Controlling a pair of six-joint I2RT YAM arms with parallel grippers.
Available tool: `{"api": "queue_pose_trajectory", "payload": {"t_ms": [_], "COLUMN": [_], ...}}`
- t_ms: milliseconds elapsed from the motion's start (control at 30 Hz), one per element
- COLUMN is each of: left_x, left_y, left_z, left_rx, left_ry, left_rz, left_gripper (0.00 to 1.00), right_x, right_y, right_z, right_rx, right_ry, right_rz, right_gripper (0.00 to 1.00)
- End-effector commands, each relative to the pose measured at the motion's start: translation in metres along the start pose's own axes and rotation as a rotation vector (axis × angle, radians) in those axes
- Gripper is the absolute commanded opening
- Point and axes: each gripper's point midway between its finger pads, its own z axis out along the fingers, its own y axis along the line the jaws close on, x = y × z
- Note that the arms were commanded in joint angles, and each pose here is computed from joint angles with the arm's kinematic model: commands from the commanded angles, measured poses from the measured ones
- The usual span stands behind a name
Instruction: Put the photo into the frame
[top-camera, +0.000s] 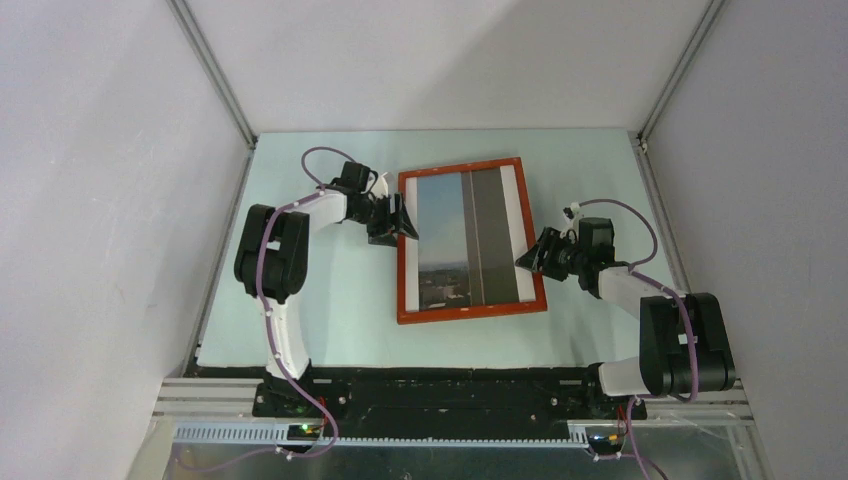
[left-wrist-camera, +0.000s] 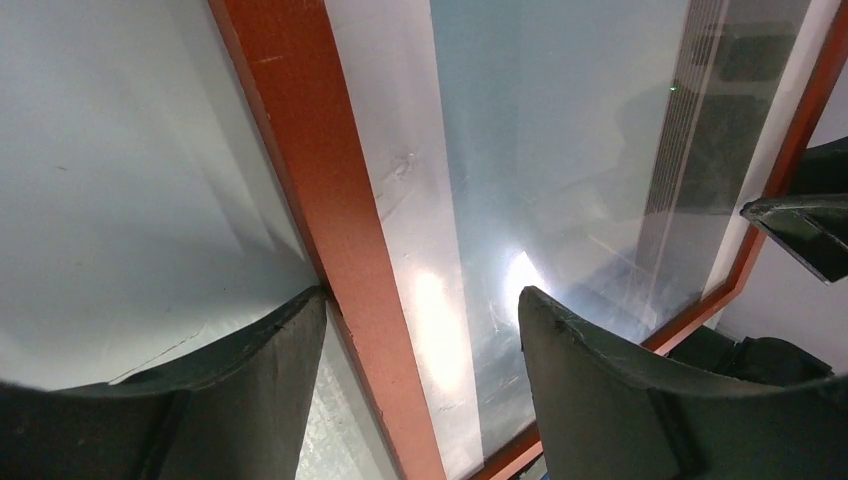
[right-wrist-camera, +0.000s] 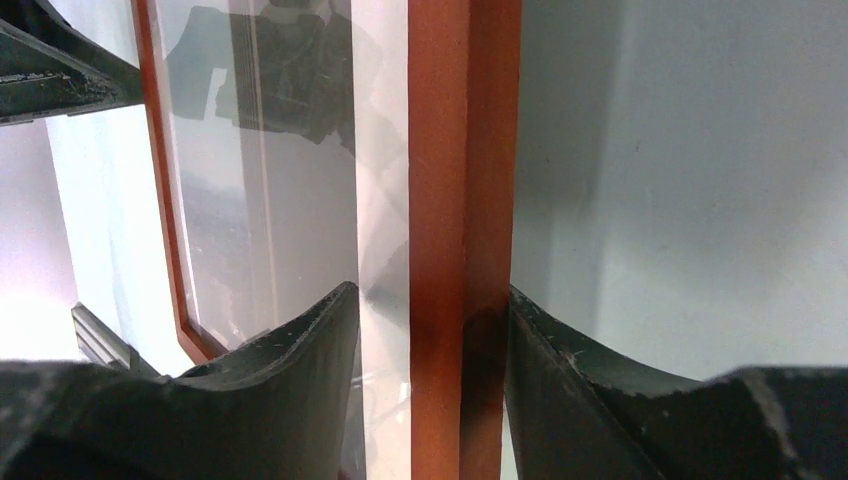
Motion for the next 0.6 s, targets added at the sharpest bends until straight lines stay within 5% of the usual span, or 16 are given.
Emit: {"api": "queue_pose_trajectory", "payload": {"t_ms": [0, 567], "left_x": [-0.007, -0.007], "left_y": [-0.019, -0.016], "left_z": [-0.015, -0.014], "left_rx": [0.042, 0.035], "left_ry": [-0.043, -0.043], "left_rz": [0.083, 0.097], "left_gripper": [0.73, 0.72], "right_x": [-0.027, -0.012], "right_y": [0.024, 0.02], "right_z": [-0.001, 0.013], "right_rx": [-0.114, -0.143], "right_ry": [-0.087, -0.007], "right_rz": [-0.097, -0.095], "right_gripper": [0.56, 0.67]}}
